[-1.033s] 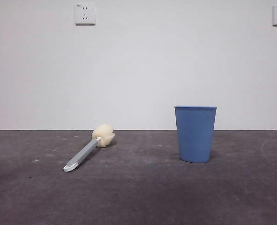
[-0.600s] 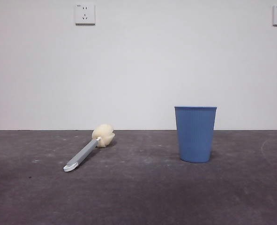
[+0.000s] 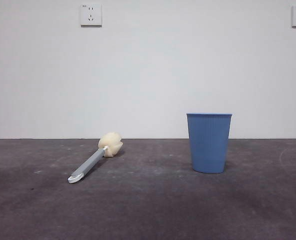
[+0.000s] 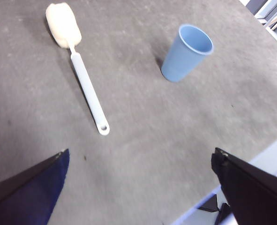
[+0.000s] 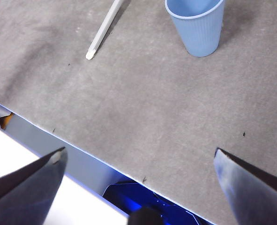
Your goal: Pick up the cup brush,pick up the cup,insert the brush into the cup,clean the cup,put the cup brush back,put the cup back to the fixed position on the table
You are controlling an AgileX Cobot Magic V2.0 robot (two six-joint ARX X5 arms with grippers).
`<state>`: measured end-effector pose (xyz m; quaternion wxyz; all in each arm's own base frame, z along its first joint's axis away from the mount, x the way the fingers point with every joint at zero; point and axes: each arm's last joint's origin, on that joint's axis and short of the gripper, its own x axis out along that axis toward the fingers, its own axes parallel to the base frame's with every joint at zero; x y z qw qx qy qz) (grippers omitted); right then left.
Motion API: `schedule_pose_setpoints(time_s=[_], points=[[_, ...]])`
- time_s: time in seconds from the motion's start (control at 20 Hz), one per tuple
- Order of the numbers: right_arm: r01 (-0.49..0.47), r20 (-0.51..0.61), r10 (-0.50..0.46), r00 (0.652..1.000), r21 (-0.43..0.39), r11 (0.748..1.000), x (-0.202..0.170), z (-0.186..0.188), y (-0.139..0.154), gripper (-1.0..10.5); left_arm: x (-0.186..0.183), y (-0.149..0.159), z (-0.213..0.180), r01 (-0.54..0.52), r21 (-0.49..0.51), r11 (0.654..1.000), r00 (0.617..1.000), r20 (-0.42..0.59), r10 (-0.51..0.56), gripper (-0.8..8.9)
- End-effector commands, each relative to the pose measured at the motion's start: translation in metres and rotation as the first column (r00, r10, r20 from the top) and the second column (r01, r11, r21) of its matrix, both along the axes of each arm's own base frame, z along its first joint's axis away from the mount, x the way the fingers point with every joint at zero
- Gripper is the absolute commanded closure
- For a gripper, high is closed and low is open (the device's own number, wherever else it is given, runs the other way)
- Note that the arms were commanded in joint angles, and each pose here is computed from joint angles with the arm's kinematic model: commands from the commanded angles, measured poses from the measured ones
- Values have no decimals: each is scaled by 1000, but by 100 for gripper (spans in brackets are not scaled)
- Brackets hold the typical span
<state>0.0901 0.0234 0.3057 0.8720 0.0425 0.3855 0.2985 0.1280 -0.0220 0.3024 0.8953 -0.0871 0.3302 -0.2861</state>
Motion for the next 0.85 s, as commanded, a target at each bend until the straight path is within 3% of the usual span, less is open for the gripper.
schedule_pose_setpoints(time_s=[0.05,0.35,0.5,0.85], points=[[1,3,-1,1000,5,1000,1,1,0,318,23,-11,-5,-18,8,1000,999,-37,18,248],[8,-7,-8,1000,10,1000,3,0,1,318,91,-67,-38,-65,107,992,994,-78,74,252],[11,-13,-11,1000,12,1000,3,0,1,318,124,-94,-57,-83,234,969,985,-131,116,252],[13,-14,-12,1000,14,1000,3,0,1,318,186,-135,-99,-74,379,923,960,-224,169,252]])
